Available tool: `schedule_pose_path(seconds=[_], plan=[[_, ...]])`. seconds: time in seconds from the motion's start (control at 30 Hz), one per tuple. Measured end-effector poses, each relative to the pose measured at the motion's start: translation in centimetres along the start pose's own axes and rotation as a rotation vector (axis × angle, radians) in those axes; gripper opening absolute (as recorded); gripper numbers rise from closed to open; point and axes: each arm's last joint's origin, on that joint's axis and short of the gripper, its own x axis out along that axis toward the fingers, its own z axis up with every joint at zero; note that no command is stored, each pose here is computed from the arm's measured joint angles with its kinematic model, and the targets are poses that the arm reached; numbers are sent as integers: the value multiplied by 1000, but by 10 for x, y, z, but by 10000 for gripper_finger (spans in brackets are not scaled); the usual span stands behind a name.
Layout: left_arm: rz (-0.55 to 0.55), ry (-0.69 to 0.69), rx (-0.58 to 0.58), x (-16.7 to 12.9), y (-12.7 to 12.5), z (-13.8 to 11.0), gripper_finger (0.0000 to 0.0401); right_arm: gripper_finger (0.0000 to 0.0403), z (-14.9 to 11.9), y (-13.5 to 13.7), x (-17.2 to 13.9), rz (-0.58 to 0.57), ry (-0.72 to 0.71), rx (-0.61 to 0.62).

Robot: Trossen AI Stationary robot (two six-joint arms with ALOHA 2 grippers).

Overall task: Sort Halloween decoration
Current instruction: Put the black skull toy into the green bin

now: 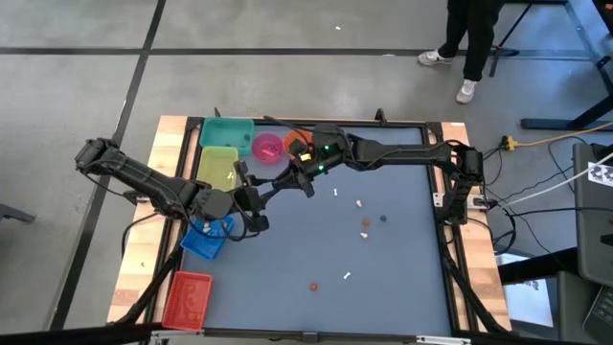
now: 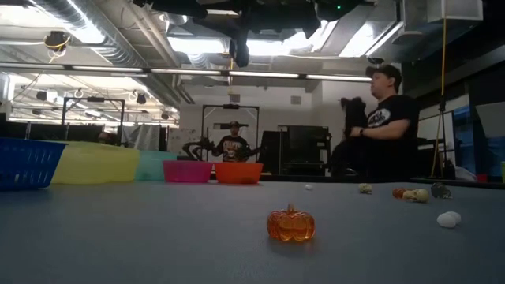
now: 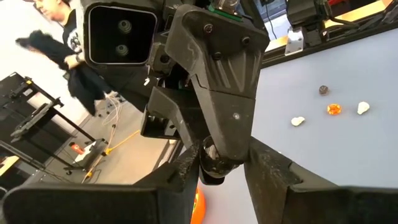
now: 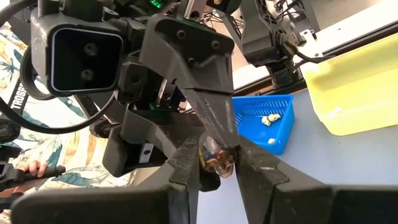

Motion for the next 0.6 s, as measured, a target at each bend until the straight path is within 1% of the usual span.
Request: schedule_pose_path(seconds=[0.47,0.53,0.6], plan=[[-2,0,0,0,0,0,104,85,0,0,0,-1,3,13],[-4,0,0,0,0,0,104,94,-1,0,0,4,6,13],[-7,-1,0,0,0,0,104,112,0,0,0,7,5,11]])
